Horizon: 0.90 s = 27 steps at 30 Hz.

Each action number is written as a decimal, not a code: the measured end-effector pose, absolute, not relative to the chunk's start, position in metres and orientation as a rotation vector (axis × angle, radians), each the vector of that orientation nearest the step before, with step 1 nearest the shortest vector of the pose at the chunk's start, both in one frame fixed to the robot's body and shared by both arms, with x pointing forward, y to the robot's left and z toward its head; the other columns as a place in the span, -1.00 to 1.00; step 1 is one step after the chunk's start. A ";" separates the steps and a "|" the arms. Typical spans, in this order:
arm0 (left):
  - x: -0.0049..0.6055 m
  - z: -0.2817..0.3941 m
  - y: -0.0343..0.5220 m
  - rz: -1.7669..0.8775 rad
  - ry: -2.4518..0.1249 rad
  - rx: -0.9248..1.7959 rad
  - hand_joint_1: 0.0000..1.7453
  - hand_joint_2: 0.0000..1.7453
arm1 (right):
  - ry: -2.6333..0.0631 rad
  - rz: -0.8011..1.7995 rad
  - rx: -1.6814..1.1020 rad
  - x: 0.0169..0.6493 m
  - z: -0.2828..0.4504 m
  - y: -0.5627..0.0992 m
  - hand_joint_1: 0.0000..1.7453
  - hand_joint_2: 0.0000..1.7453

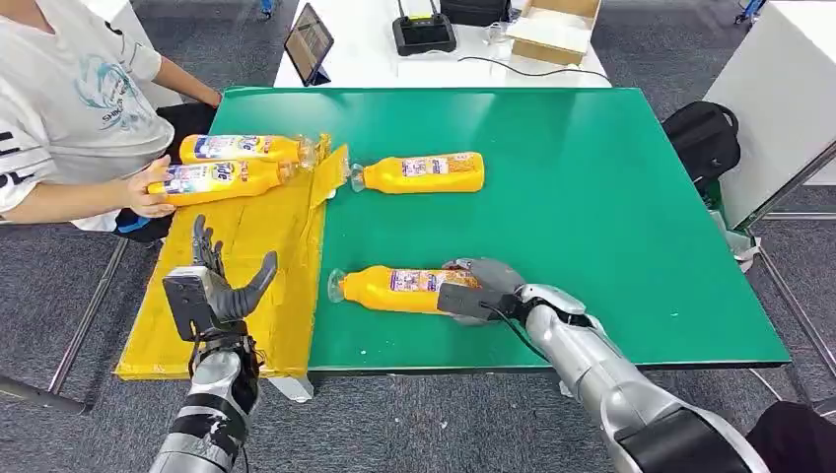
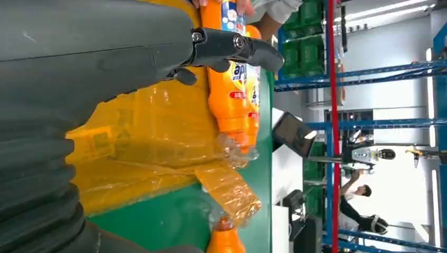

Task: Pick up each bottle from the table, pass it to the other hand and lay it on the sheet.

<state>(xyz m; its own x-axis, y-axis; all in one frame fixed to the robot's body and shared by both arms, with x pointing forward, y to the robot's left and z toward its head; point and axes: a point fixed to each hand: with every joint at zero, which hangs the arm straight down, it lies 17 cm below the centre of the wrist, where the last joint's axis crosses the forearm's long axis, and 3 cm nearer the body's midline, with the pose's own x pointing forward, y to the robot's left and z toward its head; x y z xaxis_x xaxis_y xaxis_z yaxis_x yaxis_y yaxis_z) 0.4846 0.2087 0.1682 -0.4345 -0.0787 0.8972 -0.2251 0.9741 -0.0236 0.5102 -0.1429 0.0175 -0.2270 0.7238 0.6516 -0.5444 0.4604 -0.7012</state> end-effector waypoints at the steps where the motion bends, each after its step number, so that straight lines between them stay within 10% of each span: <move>1: 0.485 0.167 0.207 0.163 -2.018 0.207 -1.00 1.00 | -1.405 1.141 -0.178 0.512 0.023 -0.142 1.00 1.00; 16: 0.472 0.144 0.201 0.212 -1.930 0.112 -1.00 1.00 | -2.055 0.183 -0.379 0.482 0.192 -0.198 1.00 1.00; 27: 0.458 0.153 0.161 0.298 -1.858 -0.320 -1.00 1.00 | -2.139 0.053 -0.343 0.452 0.212 -0.213 1.00 1.00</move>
